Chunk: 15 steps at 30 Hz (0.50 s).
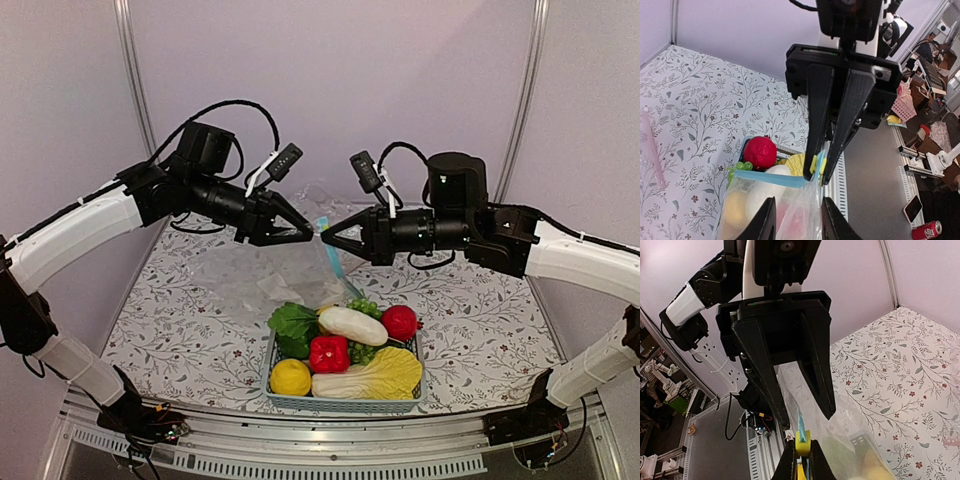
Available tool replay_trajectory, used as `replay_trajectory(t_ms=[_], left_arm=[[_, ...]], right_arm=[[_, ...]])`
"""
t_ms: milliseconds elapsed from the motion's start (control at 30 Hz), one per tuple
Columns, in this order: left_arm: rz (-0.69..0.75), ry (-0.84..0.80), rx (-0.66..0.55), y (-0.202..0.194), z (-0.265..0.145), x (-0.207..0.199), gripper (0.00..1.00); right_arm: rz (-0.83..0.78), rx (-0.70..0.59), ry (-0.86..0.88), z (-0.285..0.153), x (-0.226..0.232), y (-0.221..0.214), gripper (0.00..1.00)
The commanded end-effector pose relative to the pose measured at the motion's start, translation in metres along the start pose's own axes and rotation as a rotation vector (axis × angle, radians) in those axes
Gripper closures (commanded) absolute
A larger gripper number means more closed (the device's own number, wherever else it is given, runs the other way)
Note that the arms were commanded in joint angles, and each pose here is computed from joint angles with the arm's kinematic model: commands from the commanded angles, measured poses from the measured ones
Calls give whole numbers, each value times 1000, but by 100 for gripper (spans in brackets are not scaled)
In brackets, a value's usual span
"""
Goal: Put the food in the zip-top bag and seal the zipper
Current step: Pass from the right arm to the left
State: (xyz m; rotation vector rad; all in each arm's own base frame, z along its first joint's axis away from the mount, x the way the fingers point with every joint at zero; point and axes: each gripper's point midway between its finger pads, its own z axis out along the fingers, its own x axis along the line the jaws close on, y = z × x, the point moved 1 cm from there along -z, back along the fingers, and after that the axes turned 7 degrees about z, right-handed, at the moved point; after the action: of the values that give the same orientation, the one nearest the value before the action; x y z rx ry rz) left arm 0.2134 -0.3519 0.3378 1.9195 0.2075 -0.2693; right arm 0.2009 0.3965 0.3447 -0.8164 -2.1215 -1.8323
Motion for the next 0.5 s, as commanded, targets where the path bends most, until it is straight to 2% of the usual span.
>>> replay_trajectory(t_ms=[0,133,267,300,400,467], left_arm=[[9,-20,10,2,3,-4,73],[9,-23,13,1,3,-4,83],[13,-27,13,1,3,-5,100],[15,-28,13,0,3,-6,100],[18,-32,13,-1,2,-7,100],[17,-34,14,-2,2,-8,100]], right_arm=[[1,22,2,5,-1,1,100],[3,30,0,8,-3,1,100],[6,33,-3,10,-4,0,100],[7,35,-2,10,-4,-1,99],[8,30,0,8,-3,1,89],[6,25,2,7,-1,2,79]])
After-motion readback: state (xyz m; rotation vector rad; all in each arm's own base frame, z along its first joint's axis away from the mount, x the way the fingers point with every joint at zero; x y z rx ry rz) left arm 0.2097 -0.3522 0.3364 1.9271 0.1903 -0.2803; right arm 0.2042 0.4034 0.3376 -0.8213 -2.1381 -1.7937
